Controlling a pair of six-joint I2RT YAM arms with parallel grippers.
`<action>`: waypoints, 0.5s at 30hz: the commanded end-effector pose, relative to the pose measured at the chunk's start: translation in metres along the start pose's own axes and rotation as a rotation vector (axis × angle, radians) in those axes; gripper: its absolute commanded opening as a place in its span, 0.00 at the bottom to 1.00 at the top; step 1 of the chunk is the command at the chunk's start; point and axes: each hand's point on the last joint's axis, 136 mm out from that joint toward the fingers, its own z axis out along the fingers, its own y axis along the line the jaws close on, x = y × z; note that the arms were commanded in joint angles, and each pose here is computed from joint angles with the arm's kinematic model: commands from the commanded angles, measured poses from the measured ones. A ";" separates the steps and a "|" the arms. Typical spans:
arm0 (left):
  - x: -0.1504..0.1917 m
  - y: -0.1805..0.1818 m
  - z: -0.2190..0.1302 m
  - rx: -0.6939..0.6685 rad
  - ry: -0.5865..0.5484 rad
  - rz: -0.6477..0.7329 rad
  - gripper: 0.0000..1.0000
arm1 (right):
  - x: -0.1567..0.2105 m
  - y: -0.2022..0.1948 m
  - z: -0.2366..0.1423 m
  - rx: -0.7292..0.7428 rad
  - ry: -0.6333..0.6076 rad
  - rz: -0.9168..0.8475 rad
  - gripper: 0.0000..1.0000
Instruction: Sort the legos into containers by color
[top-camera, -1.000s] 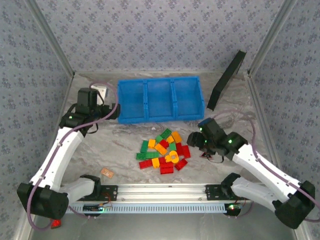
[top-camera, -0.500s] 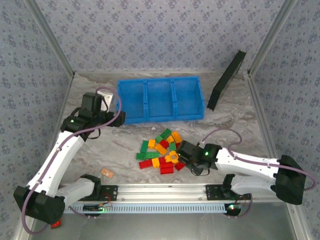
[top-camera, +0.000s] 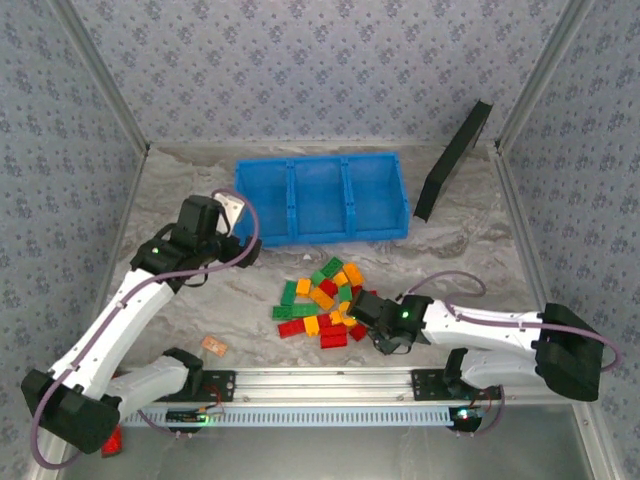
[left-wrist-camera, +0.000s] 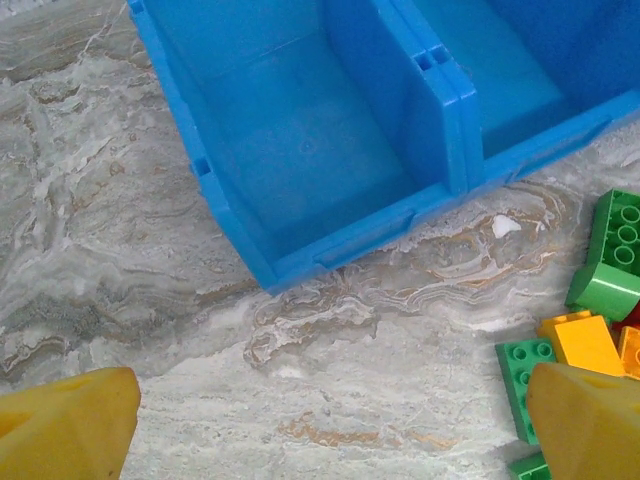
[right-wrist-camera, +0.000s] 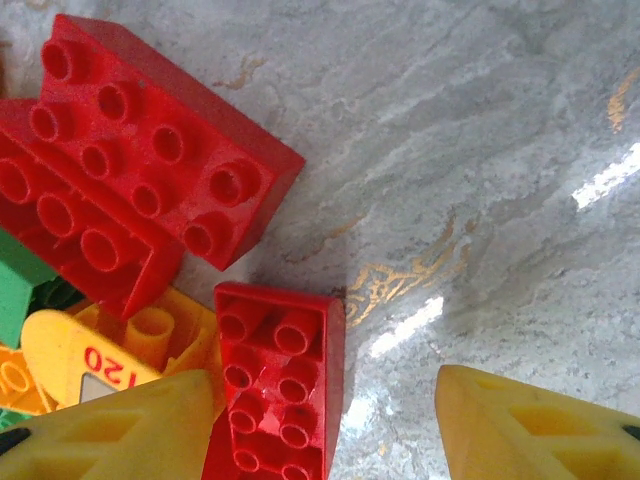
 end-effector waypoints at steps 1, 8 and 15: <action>-0.011 0.002 -0.009 -0.023 -0.076 0.039 0.99 | -0.006 -0.004 0.009 -0.003 -0.043 0.058 0.62; -0.008 -0.004 -0.009 -0.022 -0.086 0.078 0.99 | -0.002 -0.004 0.018 0.013 -0.041 0.056 0.61; -0.005 -0.005 -0.011 -0.028 -0.093 0.099 0.99 | -0.001 -0.016 0.025 0.059 -0.040 0.048 0.53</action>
